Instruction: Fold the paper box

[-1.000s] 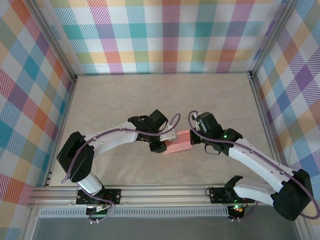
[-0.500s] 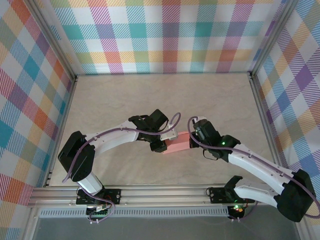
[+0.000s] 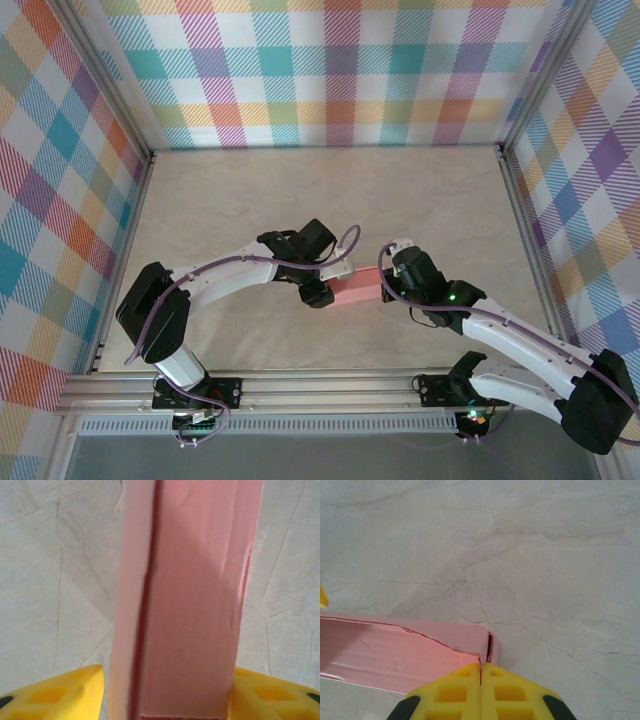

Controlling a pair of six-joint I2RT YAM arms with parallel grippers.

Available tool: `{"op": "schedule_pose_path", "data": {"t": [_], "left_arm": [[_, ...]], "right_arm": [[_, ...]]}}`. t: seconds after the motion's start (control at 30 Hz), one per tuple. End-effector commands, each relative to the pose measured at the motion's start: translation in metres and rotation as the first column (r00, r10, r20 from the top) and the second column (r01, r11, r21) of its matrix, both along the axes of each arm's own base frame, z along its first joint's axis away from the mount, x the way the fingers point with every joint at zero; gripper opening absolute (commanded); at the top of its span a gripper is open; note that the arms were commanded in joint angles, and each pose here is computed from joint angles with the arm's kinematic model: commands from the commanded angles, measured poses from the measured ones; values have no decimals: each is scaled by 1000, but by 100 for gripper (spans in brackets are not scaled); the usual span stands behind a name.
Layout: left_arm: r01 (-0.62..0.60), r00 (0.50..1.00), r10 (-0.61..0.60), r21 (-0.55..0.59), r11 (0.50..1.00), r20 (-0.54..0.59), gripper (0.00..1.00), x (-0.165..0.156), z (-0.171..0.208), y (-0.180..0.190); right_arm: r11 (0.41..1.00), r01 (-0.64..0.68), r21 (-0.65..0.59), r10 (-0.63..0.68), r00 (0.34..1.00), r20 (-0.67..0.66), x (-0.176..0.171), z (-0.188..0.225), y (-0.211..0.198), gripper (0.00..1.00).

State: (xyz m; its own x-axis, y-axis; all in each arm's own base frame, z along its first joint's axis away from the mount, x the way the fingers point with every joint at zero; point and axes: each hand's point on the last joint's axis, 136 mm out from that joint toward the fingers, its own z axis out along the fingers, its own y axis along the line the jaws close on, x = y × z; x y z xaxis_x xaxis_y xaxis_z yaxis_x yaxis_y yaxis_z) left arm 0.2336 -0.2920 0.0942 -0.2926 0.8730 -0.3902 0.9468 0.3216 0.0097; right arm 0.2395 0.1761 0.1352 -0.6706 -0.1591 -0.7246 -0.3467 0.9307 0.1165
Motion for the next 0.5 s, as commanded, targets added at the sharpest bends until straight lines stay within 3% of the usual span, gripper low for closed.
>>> {"op": "schedule_pose_path", "data": {"t": [0.0, 0.17, 0.27, 0.47], "left_arm": [[-9, 1000, 9, -4, 1000, 27, 63, -2, 11, 3], [-29, 996, 32, -45, 999, 78, 73, 1, 27, -3], [-46, 995, 58, -137, 989, 85, 97, -2, 45, -9], [-157, 964, 210, -291, 944, 161, 100, 3, 87, 1]], "right_arm": [[1000, -16, -17, 16, 1000, 4, -2, -5, 1, 0], [999, -18, -36, 18, 1000, 12, -3, -6, 1, 0], [999, -10, -45, 11, 1000, 13, -3, -6, -1, 0], [999, -1, -39, 2, 1000, 25, -3, 0, -2, 0]]}}
